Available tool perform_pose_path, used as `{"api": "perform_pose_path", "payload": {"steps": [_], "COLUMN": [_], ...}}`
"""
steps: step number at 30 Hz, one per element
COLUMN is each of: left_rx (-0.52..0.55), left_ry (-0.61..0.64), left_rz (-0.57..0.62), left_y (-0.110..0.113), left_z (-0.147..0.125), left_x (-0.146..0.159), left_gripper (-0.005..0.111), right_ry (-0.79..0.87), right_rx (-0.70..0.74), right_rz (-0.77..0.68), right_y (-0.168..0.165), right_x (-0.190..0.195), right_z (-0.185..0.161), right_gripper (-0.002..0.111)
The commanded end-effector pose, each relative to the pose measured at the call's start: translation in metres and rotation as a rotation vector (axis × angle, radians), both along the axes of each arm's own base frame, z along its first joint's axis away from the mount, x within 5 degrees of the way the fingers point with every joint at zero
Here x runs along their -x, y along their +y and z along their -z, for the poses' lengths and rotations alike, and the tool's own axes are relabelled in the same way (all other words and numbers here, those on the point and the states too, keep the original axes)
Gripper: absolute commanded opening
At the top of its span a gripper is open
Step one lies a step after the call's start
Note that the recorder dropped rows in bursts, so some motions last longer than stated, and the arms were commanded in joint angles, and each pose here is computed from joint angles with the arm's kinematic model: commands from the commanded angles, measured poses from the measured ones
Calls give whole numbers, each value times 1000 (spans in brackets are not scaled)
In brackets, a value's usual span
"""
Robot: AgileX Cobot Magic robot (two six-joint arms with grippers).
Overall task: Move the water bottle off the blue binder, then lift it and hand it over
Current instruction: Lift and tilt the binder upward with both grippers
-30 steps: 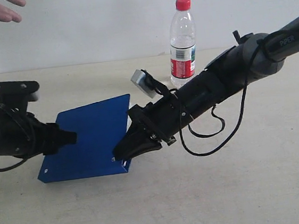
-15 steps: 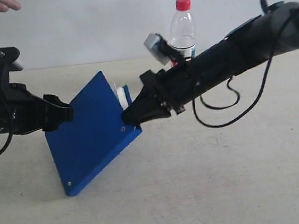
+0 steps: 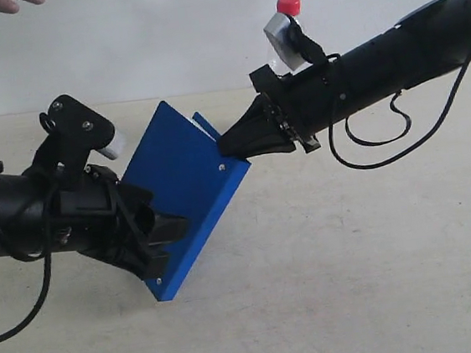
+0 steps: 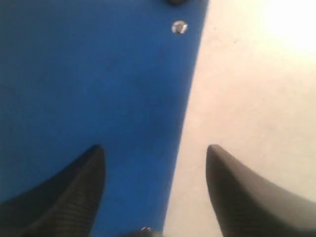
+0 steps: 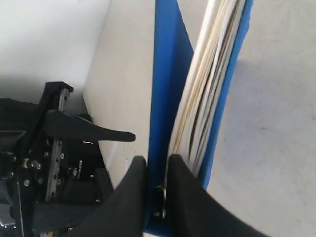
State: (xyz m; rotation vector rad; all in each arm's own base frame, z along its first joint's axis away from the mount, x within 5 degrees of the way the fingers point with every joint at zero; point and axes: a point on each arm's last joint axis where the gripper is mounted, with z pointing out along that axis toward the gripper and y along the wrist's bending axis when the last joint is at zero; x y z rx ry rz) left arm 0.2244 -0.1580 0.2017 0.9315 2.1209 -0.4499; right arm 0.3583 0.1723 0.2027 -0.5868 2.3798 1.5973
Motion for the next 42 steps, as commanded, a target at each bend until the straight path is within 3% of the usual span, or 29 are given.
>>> {"api": "perform_pose_path", "payload": {"steps": [1,5,11,17,21,24,26,29,33,35,42], "left_rx": [73,98,44,52,40,-7,-67,-116,-186,-214,-261], "left_ry": [46,62,33,44,66,131,185,261,253,233,198], "left_rz": [-7,-30,-40,10,11,0,-48,-253,-381,-419,-468], "left_y": [-6,-7,-3,-6,-7,-10,-15,-17,-7,-3,3], "left_z": [-1,-1,1,2,9,31,52,75,84,84,84], "left_x": [4,3,1,4,3,0,0,-2,-7,-9,-11], "left_gripper": [56,57,57,83,84,84,84,84,84,80,28], "right_ry": [-13,2,3,1,10,27,34,37,42,43,10], "right_rx": [-37,-31,-22,-24,-57,-113,-138,-140,-139,-138,-138], "right_rz": [-5,-11,-81,-125,-104,-67,-50,-82,-144,-162,-171], "right_y": [0,4,26,40,42,44,45,56,76,81,83], "right_x": [5,7,20,29,27,25,24,31,46,50,51], "right_z": [-19,-19,-18,-19,-21,-26,-29,-29,-29,-29,-28], "right_gripper": [0,0,0,0,0,0,0,0,0,0,0]}}
